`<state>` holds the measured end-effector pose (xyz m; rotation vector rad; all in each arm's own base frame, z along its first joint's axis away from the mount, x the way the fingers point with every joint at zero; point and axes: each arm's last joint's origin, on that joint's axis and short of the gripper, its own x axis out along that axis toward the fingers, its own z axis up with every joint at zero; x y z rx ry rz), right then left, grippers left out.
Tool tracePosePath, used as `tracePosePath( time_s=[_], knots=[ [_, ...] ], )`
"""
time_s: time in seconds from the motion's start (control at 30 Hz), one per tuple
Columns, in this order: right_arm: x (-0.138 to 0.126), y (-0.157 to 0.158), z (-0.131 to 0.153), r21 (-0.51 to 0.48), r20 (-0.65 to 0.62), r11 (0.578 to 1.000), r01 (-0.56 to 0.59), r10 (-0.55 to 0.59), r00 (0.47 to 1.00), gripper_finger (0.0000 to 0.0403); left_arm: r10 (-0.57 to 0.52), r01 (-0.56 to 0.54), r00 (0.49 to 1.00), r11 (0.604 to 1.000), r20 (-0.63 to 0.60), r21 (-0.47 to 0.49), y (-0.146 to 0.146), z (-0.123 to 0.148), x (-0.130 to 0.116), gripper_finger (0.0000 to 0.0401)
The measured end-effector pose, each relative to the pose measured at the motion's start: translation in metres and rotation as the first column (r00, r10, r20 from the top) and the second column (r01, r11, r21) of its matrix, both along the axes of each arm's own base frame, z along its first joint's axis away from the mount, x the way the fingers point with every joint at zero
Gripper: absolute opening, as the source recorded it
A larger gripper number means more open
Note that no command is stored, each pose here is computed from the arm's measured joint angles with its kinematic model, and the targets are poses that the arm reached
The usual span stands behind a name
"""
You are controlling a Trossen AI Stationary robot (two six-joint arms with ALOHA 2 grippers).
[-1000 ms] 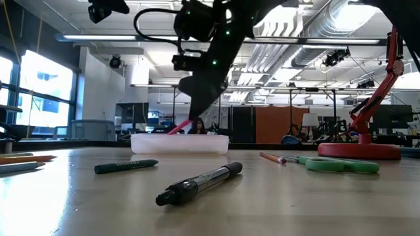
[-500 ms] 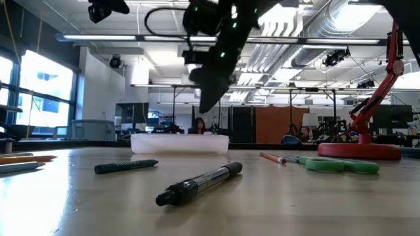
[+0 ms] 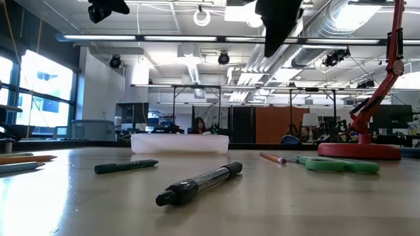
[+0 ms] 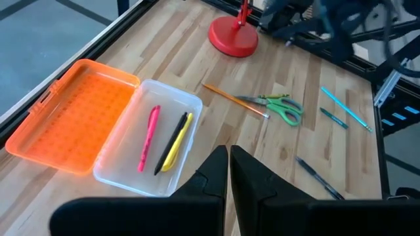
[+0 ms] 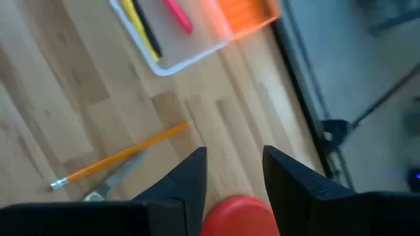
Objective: Pick & place school supplies into a supply box
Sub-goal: Put the right green crayon into the orange supply box
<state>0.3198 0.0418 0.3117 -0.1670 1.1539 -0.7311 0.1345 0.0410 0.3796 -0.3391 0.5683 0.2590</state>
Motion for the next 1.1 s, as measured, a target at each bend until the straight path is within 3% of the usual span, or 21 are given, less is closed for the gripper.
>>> tracePosePath(
  time_s=[0.33,0.47,0.6,0.77,0.9,1.1],
  knots=[
    [-0.024,0.062,-0.001,0.049,0.028,0.998,-0.046,0.044,0.999,0.0126,0.005,-0.005,1.000,1.000,-0.004,0.007,0.000,0.000,0.000,0.0051],
    [-0.037,0.079,-0.006,0.066,0.020,0.998,-0.005,0.004,1.000,0.0126,0.003,-0.003,1.000,1.000,-0.004,0.010,0.000,0.000,0.000,0.0051],
    [-0.059,0.087,-0.036,0.072,-0.009,0.996,0.053,-0.053,0.999,0.0126,0.003,-0.003,1.000,1.000,-0.004,0.010,0.000,0.000,0.000,0.0051],
    [-0.085,0.090,-0.083,0.228,0.004,0.969,0.095,-0.098,0.995,0.0126,-0.002,0.002,1.000,1.000,-0.006,0.018,0.000,0.000,0.000,0.0051],
    [-0.096,0.095,-0.096,0.338,0.110,0.940,0.039,-0.081,0.991,0.0126,0.013,-0.013,1.000,0.999,-0.013,0.044,0.001,0.000,0.000,0.0051],
    [-0.114,0.093,-0.120,0.203,0.340,0.979,-0.028,-0.044,0.939,0.0126,0.024,-0.023,1.000,0.999,-0.014,0.048,0.002,0.000,0.000,0.0051]
  ],
)
